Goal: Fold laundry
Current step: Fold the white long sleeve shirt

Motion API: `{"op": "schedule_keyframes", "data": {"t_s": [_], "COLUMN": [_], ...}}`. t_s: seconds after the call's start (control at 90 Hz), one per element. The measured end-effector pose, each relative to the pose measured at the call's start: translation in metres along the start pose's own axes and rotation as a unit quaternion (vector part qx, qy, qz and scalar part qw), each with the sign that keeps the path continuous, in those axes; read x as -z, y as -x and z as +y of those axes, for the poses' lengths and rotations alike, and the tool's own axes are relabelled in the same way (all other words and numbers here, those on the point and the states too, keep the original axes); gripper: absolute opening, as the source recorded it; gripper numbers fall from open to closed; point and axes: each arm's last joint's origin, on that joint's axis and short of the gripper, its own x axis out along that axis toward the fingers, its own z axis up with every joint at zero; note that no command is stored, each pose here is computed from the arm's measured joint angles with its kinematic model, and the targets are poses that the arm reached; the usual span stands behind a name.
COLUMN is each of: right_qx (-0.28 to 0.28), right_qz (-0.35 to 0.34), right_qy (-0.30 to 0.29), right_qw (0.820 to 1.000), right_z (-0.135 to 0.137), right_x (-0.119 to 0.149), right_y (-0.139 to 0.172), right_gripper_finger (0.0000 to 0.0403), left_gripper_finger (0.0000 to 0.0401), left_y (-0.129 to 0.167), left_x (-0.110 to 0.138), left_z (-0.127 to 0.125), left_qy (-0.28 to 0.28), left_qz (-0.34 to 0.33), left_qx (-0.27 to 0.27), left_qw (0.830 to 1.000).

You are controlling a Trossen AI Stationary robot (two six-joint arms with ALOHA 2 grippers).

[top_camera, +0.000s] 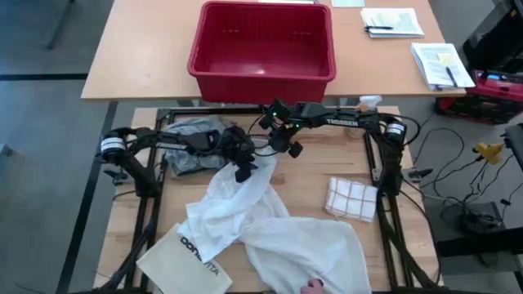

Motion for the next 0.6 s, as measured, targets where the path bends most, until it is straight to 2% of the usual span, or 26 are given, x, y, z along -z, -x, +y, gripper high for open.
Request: {"op": "schedule_keyframes", "data": {"t_s": [0.044,0.1,0.322,0.467,0.6], "right_qx": [0.002,0.006,0.012,0.001,-0.022], "right_qz": [0.0,-0.001,0.002,0.009,0.017], "right_qy": [0.001,0.002,-0.001,-0.014,-0.025], "right_qw": [1.0,1.0,1.0,1.0,0.999], "right_z": [0.0,-0.001,-0.003,-0.001,0.003], "right_x": [0.0,0.0,0.002,0.007,0.013], "right_y": [0.0,0.0,0.002,0.003,0.005], "right_gripper_finger": [0.0,0.0,0.0,0.0,0.0], "left_gripper_finger": [0.004,0.0014,0.0001,0.0,0.0], "left_y": [-0.002,-0.002,0.015,0.029,0.037], "left_x": [0.002,0.002,-0.007,-0.003,0.002], "left_z": [0.001,0.001,-0.004,-0.003,0.009], "left_qy": [0.006,0.02,0.057,0.042,0.046], "left_qz": [0.007,0.007,0.003,0.029,0.057], "left_qx": [-0.001,-0.001,0.005,-0.035,-0.053], "left_qw": [1.0,1.0,0.998,0.998,0.996]}}
